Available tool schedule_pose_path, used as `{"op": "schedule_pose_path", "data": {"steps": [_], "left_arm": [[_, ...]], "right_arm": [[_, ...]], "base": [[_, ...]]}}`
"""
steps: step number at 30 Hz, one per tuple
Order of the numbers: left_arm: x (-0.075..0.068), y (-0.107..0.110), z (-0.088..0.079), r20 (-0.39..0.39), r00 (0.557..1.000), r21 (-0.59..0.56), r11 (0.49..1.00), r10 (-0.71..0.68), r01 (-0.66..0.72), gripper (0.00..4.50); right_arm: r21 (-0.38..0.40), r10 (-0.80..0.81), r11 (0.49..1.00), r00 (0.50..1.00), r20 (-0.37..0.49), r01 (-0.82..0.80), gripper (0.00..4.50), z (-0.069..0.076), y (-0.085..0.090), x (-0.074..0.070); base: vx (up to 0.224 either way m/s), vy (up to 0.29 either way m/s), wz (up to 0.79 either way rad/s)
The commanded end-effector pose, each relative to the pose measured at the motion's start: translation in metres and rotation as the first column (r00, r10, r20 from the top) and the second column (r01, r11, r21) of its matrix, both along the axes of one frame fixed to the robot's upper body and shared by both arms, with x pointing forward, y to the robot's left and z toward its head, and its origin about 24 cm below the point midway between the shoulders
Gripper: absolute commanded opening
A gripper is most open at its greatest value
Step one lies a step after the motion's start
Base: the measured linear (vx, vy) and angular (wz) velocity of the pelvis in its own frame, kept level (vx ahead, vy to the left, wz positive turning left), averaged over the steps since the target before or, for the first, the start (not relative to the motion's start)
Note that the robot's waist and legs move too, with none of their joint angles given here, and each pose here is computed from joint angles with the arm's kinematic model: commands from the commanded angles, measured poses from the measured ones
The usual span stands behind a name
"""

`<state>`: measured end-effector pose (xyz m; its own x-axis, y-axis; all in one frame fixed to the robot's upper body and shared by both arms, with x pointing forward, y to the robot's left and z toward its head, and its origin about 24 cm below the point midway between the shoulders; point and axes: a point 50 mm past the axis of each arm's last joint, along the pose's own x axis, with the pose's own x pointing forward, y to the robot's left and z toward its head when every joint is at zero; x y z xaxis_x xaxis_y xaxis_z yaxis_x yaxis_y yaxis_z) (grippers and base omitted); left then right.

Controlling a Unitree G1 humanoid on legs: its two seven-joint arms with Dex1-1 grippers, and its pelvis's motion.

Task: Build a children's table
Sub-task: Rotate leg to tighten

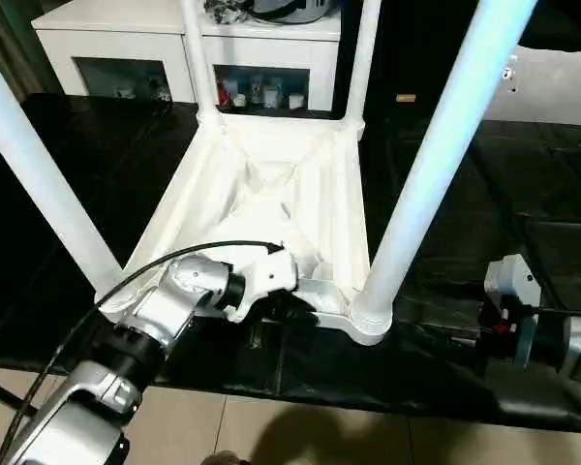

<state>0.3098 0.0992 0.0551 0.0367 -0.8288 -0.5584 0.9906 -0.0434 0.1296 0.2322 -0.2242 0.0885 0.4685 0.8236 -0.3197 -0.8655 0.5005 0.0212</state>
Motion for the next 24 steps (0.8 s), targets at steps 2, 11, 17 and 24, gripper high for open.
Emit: {"op": "schedule_pose_path", "data": {"steps": [2, 11, 17, 24], "left_arm": [[0.004, 0.016, -0.009, 0.014, 0.999, 0.110, 0.993, 0.052, -0.053, 0.04], [0.011, 0.014, -0.005, -0.014, 0.995, 0.046, 0.994, 0.096, -0.095, 0.46], [0.012, 0.014, -0.007, -0.069, 0.992, 0.018, 0.994, 0.107, -0.106, 0.75], [0.014, 0.016, -0.006, -0.102, 0.989, 0.003, 0.995, 0.103, -0.104, 0.18]], "right_arm": [[-0.018, 0.031, 0.999, 0.999, 0.014, -0.030, 4.50, 0.002, 0.001, 0.003], [-0.014, 0.046, 0.999, 0.999, 0.007, -0.046, 4.50, -0.008, 0.003, 0.018], [-0.008, 0.035, 0.999, 0.999, -0.017, -0.035, 4.50, -0.026, -0.004, 0.030], [-0.007, 0.013, 1.000, 0.999, -0.043, -0.013, 4.50, -0.043, -0.019, 0.041]], "base": [[0.000, 0.000, 0.00], [0.000, 0.000, 0.00], [0.000, 0.000, 0.00], [0.000, 0.000, 0.00]]}}
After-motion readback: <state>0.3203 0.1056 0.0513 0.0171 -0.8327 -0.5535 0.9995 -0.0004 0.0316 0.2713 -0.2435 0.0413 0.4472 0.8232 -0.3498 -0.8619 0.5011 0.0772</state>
